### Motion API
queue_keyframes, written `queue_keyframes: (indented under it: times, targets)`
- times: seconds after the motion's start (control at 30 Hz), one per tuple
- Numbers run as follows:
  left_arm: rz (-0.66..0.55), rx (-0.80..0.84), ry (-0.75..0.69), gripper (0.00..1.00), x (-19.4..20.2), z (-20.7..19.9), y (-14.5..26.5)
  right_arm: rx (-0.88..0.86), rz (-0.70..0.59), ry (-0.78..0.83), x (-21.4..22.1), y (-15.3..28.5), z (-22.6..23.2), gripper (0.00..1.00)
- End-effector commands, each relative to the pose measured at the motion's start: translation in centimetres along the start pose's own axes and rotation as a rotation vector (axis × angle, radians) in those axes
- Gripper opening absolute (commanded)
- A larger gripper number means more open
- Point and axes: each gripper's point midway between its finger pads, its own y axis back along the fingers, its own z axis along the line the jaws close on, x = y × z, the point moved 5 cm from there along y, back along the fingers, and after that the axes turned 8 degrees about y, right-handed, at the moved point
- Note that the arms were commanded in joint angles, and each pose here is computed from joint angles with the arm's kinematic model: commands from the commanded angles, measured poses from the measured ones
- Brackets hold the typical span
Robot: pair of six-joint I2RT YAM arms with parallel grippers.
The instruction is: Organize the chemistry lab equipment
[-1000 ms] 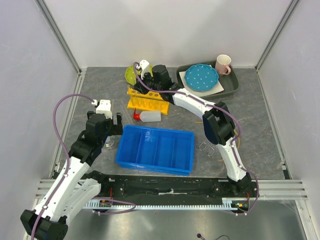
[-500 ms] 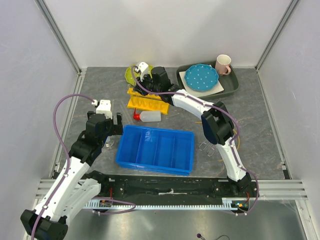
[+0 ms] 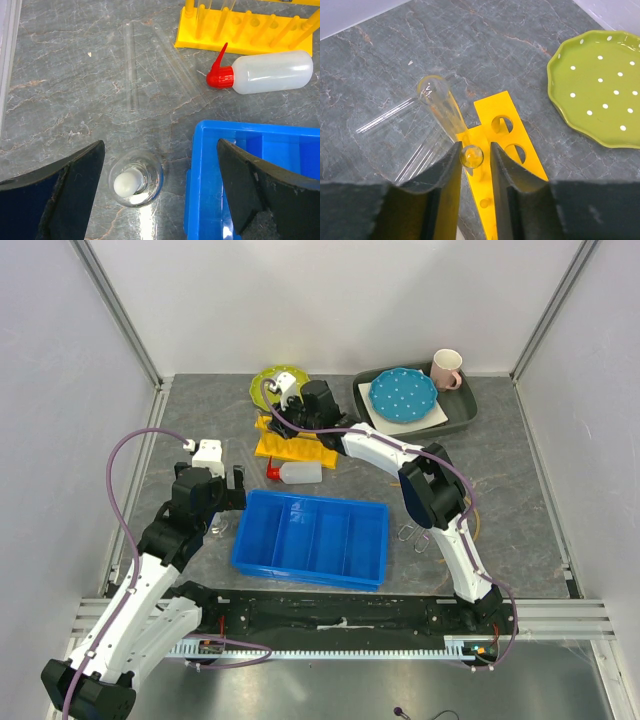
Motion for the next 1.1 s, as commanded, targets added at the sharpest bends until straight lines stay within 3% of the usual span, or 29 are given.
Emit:
queue_keyframes:
  times: [0.0, 0.27, 0.47, 0.67, 0.77, 0.83, 0.87, 1.07]
  targets:
    - [-0.060, 0.012, 0.011, 1.00, -1.1, -0.1, 0.1, -0.010, -0.036, 0.021, -1.2, 0.2, 0.4, 0.39]
    - [-0.074, 0.055, 0.018, 1.00, -1.4, -0.6, 0.6, -0.031, -0.057, 0.039, -4.8, 3.4, 1.0, 0.49]
    - [-0.113, 0.185, 0.037, 1.00, -2.3, -1.8, 2.2, -0.064, -0.031, 0.082, -7.3, 7.9, 1.8, 0.57]
    - [-0.089, 0.288, 0.096, 1.00, -2.7, -3.0, 4.1, -0.256, 0.022, 0.144, -7.5, 14.2, 1.6, 0.78]
    - [-0.081, 0.316, 0.130, 1.00, -2.9, -3.2, 5.0, -0.350, 0.042, 0.148, -6.6, 17.8, 0.7, 0.79]
    - [-0.086, 0.333, 0.159, 1.00, -3.0, -3.4, 5.6, -0.357, 0.098, 0.142, -5.4, 20.2, -0.3, 0.81]
    - [-0.084, 0.335, 0.170, 1.00, -3.0, -3.4, 5.7, -0.353, 0.123, 0.238, -4.8, 20.7, -1.2, 0.82]
    - [-0.052, 0.382, 0.234, 1.00, -2.6, -4.3, 5.5, -0.269, 0.505, 0.519, 2.4, 24.6, -5.0, 0.89]
